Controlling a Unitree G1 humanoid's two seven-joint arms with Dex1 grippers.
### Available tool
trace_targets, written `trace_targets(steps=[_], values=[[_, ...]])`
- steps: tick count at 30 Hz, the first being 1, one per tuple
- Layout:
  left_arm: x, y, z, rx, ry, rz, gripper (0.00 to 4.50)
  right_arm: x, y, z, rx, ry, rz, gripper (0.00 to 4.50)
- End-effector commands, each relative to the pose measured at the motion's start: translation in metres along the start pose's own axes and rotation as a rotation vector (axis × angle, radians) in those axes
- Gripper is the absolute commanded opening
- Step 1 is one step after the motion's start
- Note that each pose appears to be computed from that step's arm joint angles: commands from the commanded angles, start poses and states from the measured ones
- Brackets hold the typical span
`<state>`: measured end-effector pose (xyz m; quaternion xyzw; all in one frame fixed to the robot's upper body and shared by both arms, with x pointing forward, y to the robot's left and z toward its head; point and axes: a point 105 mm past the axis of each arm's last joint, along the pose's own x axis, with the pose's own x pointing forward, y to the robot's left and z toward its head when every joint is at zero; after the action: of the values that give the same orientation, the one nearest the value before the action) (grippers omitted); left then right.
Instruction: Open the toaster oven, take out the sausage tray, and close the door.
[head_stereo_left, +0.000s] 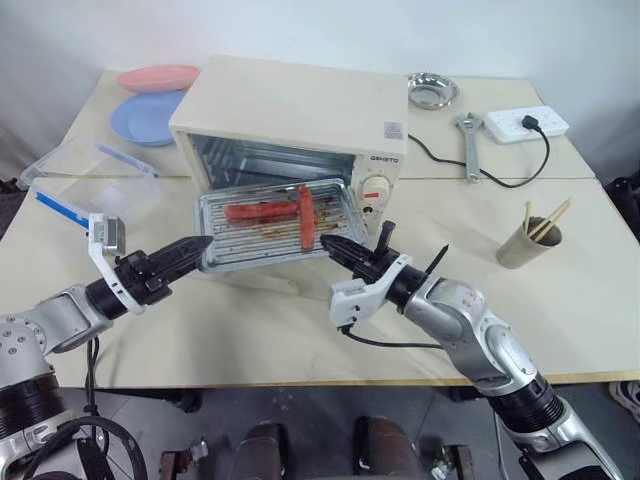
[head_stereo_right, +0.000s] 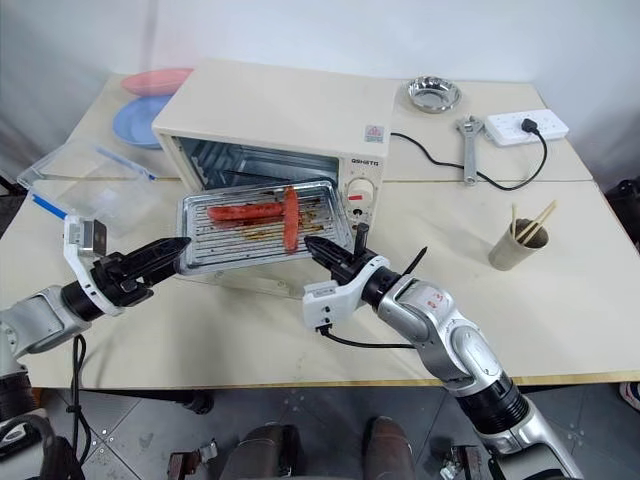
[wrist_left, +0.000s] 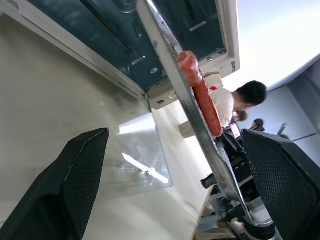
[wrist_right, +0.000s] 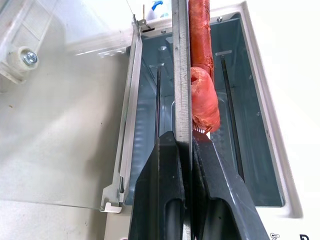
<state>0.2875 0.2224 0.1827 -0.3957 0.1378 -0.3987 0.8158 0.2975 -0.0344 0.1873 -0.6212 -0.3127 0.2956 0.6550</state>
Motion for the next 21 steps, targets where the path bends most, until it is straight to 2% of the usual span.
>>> trace_targets(steps=[1,8,9,12,14,21], values=[[0.001,-0.008,0.003,-0.011,-0.022,-0.032,4.50,-0.007,-0.020,0.013,-0.020,-0.068,-0.072,0.02],[0.007,-0.010,-0.004,-0.041,0.022,-0.038,4.50,-0.010,-0.021,0.017,-0.027,-0.109,-0.065,0.02],[0.008,-0.010,-0.005,-0.044,0.030,-0.038,4.09,-0.010,-0.022,0.017,-0.028,-0.111,-0.066,0.00],[0.010,-0.009,-0.012,-0.059,0.068,-0.029,3.36,-0.010,-0.023,0.016,-0.033,-0.114,-0.066,0.00],[0.011,-0.008,-0.017,-0.069,0.093,-0.020,2.67,-0.010,-0.024,0.016,-0.034,-0.115,-0.067,0.00],[0.010,-0.004,-0.023,-0.100,0.110,0.013,0.49,-0.010,-0.026,0.016,-0.027,-0.129,-0.065,0.00]])
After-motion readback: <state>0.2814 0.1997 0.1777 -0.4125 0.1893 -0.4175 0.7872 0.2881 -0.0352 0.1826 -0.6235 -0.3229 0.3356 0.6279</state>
